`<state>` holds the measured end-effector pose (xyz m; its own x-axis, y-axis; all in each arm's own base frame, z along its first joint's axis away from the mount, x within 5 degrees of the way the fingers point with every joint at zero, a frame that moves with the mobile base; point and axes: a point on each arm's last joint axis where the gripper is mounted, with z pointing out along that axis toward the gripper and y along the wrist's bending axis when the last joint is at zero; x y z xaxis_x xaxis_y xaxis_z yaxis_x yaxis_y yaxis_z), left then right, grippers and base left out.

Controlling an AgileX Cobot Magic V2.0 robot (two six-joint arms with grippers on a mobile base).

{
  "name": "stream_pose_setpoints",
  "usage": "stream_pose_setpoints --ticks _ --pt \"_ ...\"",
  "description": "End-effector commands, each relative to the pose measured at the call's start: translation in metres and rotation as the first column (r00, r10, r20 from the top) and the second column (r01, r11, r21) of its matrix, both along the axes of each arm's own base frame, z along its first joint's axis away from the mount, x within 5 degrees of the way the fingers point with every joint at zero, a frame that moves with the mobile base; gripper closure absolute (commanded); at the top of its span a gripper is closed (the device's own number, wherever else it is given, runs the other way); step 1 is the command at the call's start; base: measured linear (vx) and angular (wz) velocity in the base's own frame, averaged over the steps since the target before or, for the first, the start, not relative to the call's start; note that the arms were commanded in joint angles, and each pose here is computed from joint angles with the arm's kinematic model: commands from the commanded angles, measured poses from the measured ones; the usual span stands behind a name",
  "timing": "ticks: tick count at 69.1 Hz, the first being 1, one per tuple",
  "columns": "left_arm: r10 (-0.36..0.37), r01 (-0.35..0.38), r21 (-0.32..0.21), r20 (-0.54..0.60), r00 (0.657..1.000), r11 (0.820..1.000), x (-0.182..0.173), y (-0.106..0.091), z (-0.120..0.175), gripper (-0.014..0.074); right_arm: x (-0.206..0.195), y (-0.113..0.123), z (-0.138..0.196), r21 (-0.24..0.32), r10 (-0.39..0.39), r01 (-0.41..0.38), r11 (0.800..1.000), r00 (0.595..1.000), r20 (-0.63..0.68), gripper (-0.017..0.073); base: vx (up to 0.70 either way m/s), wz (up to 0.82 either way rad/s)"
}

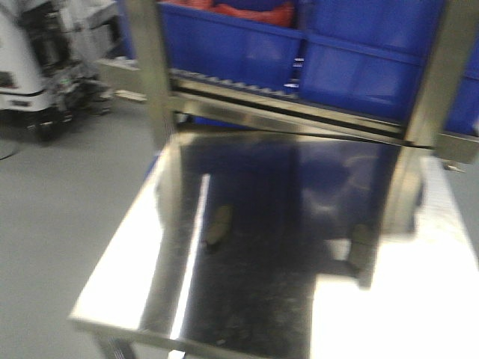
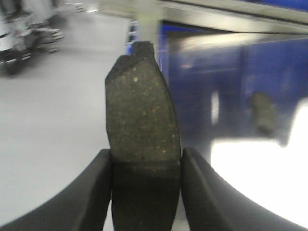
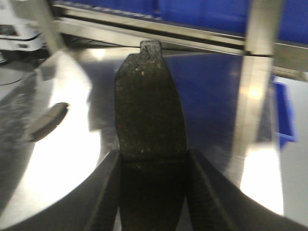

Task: Move and align brake pads A on conveyor
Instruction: 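Turn the base away from the steel table holding both pads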

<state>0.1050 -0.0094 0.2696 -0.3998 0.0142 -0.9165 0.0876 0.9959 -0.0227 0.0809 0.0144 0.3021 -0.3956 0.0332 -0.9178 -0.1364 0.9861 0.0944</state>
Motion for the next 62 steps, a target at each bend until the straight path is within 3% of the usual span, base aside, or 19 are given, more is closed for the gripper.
stream_pose_setpoints --ticks 1,62 --pt "0.008 -0.006 -0.020 0.118 0.993 1.000 0.0044 -0.0002 0.0176 0.0600 0.0027 0.0002 0.0174 0.010 0.000 -0.001 1.000 0.993 0.118 0.0566 -0.13 0.80" --pt "0.007 -0.005 -0.020 0.115 0.993 1.000 0.0043 -0.0002 0.0172 0.0600 0.0027 0.0002 0.0174 0.010 0.000 -0.001 1.000 0.993 0.118 0.0566 -0.18 0.81"
